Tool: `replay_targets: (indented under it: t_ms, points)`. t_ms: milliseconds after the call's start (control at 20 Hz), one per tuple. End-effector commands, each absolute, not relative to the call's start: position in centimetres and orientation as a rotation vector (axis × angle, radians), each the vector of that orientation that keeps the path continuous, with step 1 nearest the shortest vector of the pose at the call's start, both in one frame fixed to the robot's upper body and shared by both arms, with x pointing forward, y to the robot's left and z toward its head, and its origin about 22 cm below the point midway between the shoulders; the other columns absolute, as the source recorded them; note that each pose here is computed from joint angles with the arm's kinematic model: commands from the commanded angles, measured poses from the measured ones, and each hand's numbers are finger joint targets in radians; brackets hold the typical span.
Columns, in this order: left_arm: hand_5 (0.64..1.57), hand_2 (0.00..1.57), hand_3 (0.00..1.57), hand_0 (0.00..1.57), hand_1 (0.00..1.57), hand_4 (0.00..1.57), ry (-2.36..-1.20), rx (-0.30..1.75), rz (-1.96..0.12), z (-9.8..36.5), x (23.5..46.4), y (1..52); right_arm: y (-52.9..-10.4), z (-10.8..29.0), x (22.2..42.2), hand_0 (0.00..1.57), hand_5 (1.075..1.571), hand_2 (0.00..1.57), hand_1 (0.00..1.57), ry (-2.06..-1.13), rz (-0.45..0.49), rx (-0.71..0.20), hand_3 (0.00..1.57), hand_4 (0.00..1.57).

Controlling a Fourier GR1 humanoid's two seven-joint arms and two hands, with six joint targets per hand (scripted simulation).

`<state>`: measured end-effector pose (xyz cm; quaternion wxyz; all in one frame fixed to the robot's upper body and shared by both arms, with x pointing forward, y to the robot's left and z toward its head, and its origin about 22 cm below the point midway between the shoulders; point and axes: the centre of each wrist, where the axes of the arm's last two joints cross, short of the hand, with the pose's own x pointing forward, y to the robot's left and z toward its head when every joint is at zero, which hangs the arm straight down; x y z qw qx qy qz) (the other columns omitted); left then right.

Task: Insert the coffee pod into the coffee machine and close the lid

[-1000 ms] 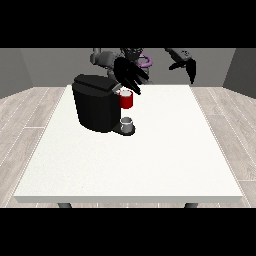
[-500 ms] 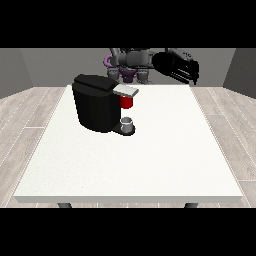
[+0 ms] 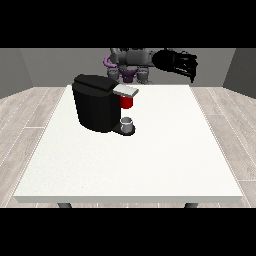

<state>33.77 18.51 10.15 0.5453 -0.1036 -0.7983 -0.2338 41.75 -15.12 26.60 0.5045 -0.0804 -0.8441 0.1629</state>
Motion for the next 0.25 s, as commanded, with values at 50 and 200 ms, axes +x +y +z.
replay_targets:
  t_ms: [50, 200]
  points:
    - [1.571, 0.0, 0.0, 0.0, 0.0, 0.27, -1.848, -0.201, -0.465, 8.3, 33.0, 21.2, -12.2, 21.9, 41.1, 0.0, 1.571, 0.0, 0.0, -2.072, 0.448, -0.048, 0.0, 0.18]
    - [1.571, 0.0, 0.0, 0.0, 0.0, 0.27, -1.784, -0.15, -0.383, 5.0, 32.8, 23.2, -8.4, 18.3, 38.8, 0.0, 1.571, 0.0, 0.0, -2.017, 0.505, 0.085, 0.0, 0.26]
